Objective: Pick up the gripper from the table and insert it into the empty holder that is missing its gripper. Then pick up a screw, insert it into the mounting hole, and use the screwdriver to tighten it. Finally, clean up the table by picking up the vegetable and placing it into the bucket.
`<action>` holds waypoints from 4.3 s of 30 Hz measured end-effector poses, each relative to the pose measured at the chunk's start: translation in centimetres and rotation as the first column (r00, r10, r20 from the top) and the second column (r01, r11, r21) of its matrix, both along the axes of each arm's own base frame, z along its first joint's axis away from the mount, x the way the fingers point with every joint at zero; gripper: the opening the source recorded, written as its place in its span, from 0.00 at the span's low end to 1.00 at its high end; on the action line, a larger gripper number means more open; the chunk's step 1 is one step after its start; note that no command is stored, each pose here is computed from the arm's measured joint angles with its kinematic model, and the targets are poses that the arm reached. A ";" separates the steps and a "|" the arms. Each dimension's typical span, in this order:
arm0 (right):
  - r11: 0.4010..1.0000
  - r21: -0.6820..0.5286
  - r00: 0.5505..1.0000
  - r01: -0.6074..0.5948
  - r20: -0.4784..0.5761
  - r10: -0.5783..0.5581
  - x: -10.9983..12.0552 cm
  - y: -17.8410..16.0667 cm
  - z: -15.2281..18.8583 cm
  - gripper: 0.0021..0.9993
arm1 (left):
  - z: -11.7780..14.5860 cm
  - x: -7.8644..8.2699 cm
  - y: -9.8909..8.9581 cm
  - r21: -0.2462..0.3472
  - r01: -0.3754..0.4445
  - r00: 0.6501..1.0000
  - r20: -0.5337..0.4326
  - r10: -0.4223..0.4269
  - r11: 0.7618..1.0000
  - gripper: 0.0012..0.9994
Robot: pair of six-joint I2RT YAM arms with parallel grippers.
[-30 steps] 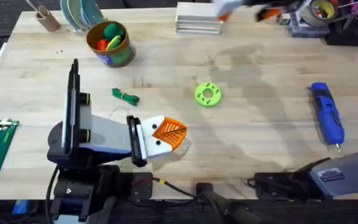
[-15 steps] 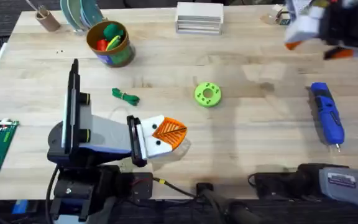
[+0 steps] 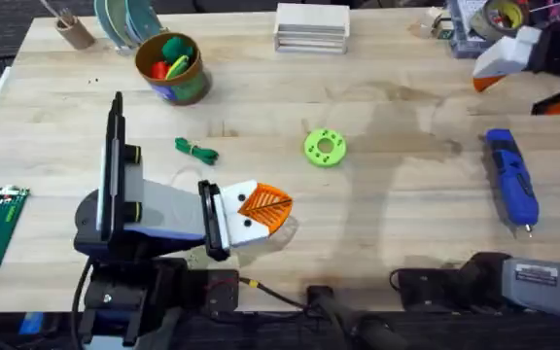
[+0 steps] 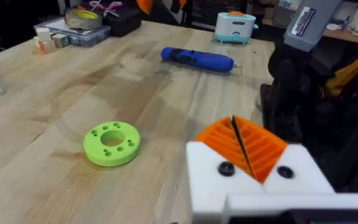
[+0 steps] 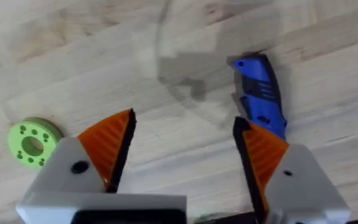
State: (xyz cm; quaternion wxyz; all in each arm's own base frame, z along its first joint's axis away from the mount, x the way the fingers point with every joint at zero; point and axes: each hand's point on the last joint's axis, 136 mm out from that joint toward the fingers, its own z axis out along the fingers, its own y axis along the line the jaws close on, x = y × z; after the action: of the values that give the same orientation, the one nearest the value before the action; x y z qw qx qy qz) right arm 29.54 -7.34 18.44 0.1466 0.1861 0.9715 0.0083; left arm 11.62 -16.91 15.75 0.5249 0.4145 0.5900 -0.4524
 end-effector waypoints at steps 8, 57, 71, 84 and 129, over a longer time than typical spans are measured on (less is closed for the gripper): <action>0.992 -0.061 0.993 -0.107 -0.055 0.104 -0.7 -1.1 -0.6 0.99 | 0.0 0.0 0.0 0.000 0.000 1.000 0.000 0.000 1.000 0.00; 0.875 -0.093 0.880 -0.475 -0.057 0.471 -4.1 -8.6 -13.7 0.99 | 0.0 0.0 0.0 0.000 0.000 1.000 -0.001 0.000 1.000 0.00; 0.873 -0.063 0.875 -0.483 -0.071 0.479 -4.3 -8.4 -14.7 0.99 | 0.0 0.0 0.0 0.000 0.000 1.000 0.000 0.000 1.000 0.00; 0.871 -0.061 0.873 -0.487 -0.073 0.483 -4.2 -8.5 -15.0 0.99 | 0.0 0.0 0.0 0.000 0.000 1.000 -0.001 0.000 1.000 0.00; 0.867 -0.087 0.871 -0.491 -0.077 0.486 -4.0 -9.2 -14.9 0.34 | 0.0 0.0 0.0 0.000 0.000 1.000 -0.001 0.000 1.000 0.00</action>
State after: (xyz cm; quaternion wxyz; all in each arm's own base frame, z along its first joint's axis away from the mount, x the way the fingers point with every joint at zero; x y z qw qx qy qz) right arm 25.56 -16.50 3.50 0.1237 -0.0732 0.9896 -0.0101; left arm 11.62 -16.91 15.75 0.5247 0.4143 0.5902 -0.4525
